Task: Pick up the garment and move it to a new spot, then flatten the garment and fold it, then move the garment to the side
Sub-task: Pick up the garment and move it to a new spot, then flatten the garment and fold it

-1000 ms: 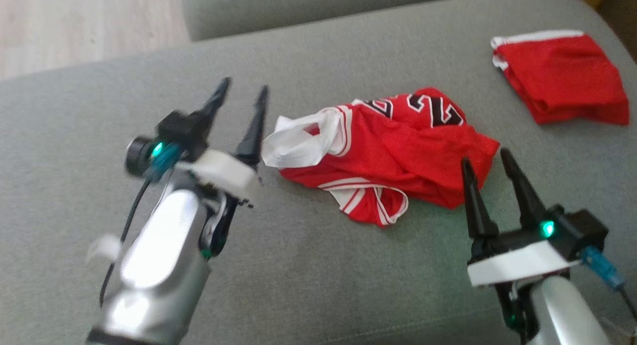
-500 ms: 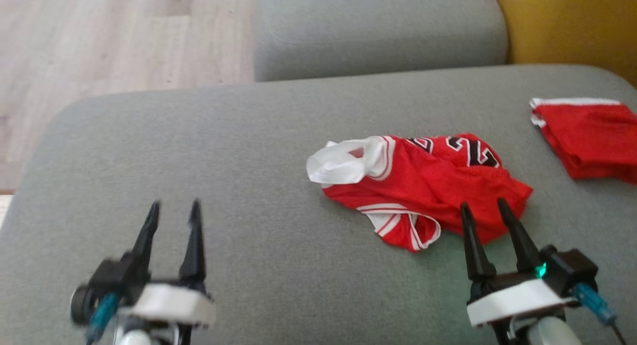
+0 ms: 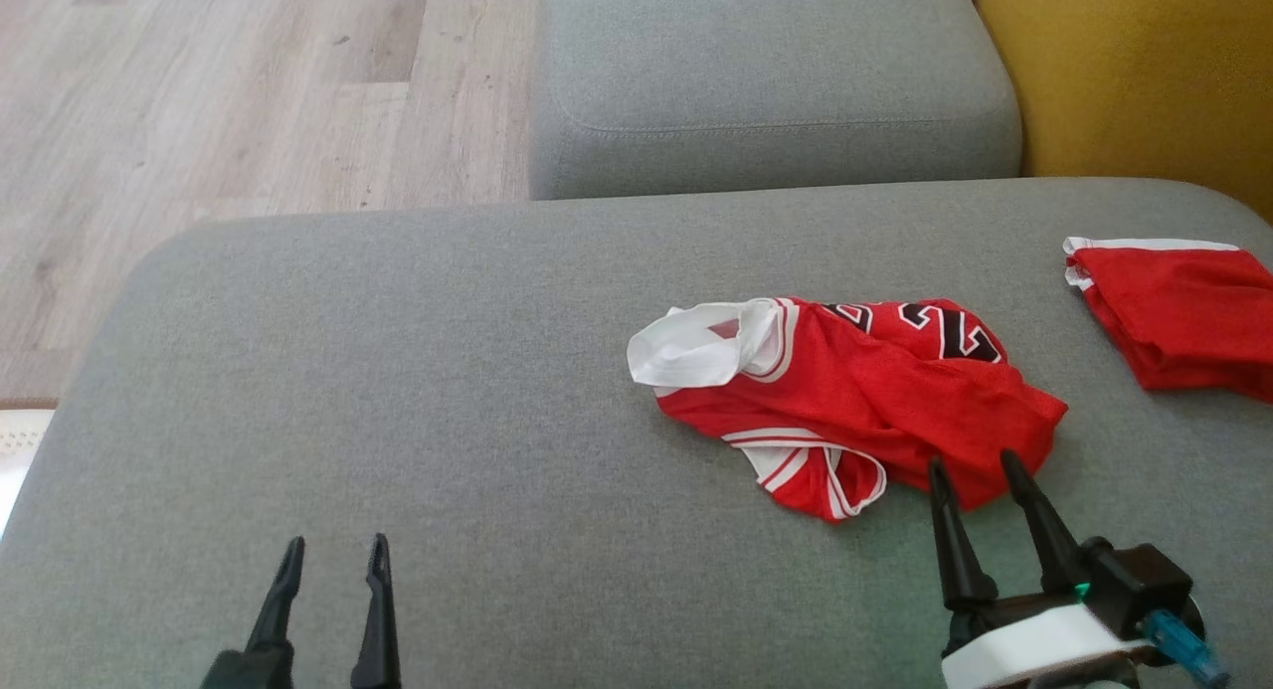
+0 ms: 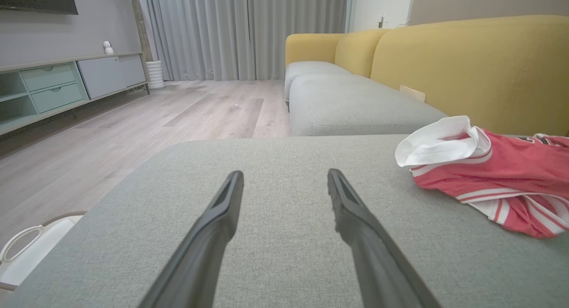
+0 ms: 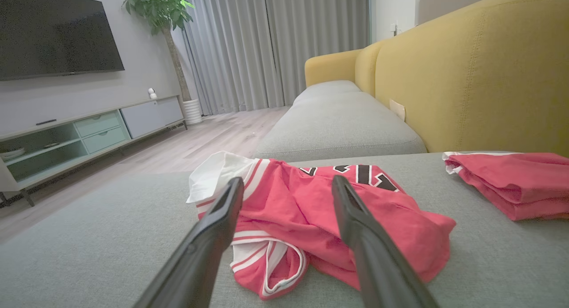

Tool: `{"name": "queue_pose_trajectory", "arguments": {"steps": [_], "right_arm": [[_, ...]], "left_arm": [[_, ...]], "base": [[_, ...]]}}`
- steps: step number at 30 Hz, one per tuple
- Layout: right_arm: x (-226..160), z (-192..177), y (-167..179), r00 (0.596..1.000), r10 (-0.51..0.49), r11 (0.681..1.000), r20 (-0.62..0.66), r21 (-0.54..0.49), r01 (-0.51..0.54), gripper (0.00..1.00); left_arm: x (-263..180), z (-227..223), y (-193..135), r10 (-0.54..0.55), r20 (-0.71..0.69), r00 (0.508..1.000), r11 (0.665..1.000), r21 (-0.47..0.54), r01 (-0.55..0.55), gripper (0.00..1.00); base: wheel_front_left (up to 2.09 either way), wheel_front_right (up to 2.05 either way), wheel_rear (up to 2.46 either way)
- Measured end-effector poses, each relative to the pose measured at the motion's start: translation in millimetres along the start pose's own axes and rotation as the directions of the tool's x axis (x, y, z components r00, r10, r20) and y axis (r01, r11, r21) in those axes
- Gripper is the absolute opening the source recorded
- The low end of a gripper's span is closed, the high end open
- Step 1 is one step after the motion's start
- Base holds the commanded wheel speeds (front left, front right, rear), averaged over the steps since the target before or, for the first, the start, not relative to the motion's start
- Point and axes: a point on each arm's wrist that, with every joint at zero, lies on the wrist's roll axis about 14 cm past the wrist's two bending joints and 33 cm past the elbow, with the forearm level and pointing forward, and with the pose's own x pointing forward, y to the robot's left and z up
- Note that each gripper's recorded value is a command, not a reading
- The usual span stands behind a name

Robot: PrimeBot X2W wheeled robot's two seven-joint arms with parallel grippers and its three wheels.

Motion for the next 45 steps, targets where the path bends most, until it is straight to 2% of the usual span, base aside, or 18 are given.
{"name": "queue_pose_trajectory", "arguments": {"steps": [20,45], "right_arm": [[-1.7,6.8,-6.9,0.999,-0.029,1.000,0.023,-0.009,0.029,1.00],[-0.8,-1.8,-6.6,1.000,-0.029,1.000,-0.004,-0.003,0.029,1.00]], "left_arm": [[-0.1,-1.9,-4.8,-0.021,-0.004,1.000,0.999,0.037,0.021,1.00],[4.5,5.4,-6.1,-0.017,0.022,1.000,0.999,0.045,0.016,1.00]], "base": [[0.00,0.00,0.00],[0.00,0.00,0.00]]}}
